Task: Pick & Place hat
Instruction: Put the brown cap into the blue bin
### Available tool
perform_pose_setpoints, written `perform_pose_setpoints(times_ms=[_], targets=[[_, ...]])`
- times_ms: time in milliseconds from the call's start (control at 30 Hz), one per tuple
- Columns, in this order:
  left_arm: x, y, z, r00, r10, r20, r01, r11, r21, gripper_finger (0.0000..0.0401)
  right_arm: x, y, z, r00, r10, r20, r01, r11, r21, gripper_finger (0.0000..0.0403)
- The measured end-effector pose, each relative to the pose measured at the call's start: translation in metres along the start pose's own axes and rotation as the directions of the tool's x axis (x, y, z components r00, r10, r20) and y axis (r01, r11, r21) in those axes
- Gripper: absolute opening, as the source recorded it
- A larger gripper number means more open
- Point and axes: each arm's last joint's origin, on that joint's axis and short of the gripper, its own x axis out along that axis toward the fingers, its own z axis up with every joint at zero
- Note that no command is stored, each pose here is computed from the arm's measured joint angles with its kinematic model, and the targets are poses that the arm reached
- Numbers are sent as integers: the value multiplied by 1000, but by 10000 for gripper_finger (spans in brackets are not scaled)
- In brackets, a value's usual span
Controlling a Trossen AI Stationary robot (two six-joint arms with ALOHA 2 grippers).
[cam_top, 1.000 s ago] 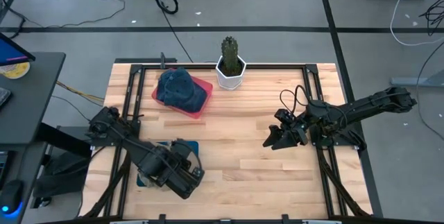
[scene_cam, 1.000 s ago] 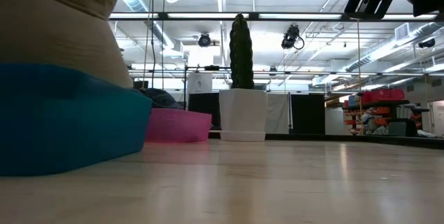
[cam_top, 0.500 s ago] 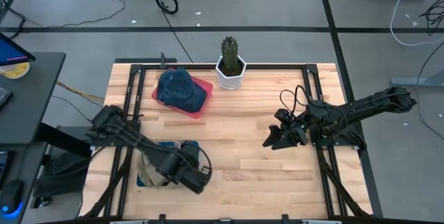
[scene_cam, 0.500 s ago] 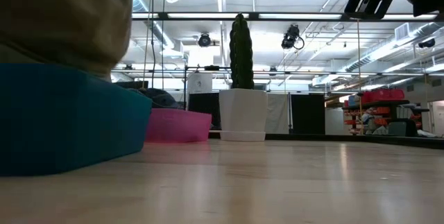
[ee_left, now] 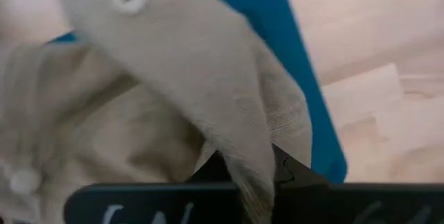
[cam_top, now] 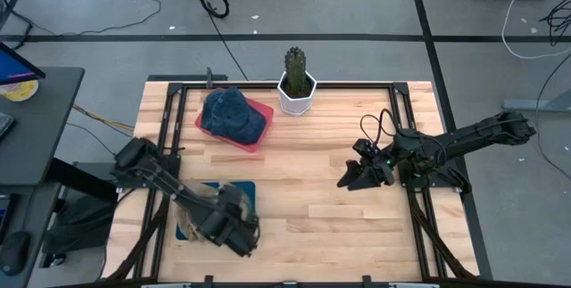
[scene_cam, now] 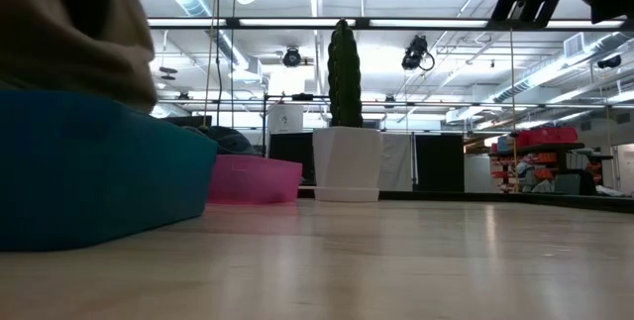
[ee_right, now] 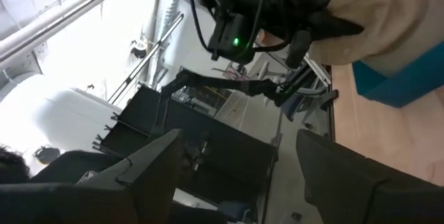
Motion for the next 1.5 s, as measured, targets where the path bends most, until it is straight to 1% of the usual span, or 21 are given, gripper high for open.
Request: perform_pose_setpoints(times_ms=[167,233,300,433,567,800,967,1167,1433,1500], targets=[[-7,14,-18,996,36,78,-24,988,-150,6,0,0,1,1000,-14,28,14,1000,0,283],[-9,20,-25,994,52,94,-35,983,-179,6,0,-1,1,999,-18,36,18,1000,0,283],[-9,22,-29,994,52,98,-34,984,-176,6,0,-1,1,999,-24,48,24,1000,1,283],[2,25,-34,990,57,130,-34,984,-173,6,0,-1,2,998,-29,59,29,1000,12,283],[17,26,-35,985,49,163,-19,984,-177,6,0,-1,2,997,-32,63,30,999,45,283],[43,31,-44,985,27,173,3,985,-170,6,0,-2,2,997,-40,67,32,993,115,283],[53,38,-52,982,33,187,-5,989,-147,10,0,-3,2,994,-60,89,46,987,152,283],[64,44,-61,983,9,185,14,992,-125,7,0,-5,3,987,-98,129,71,977,199,283],[77,51,-66,982,4,187,18,993,-114,6,-1,-6,4,975,-130,178,91,973,212,283],[78,52,-65,982,5,187,16,993,-113,12,-1,-6,4,973,-135,188,93,972,216,283]])
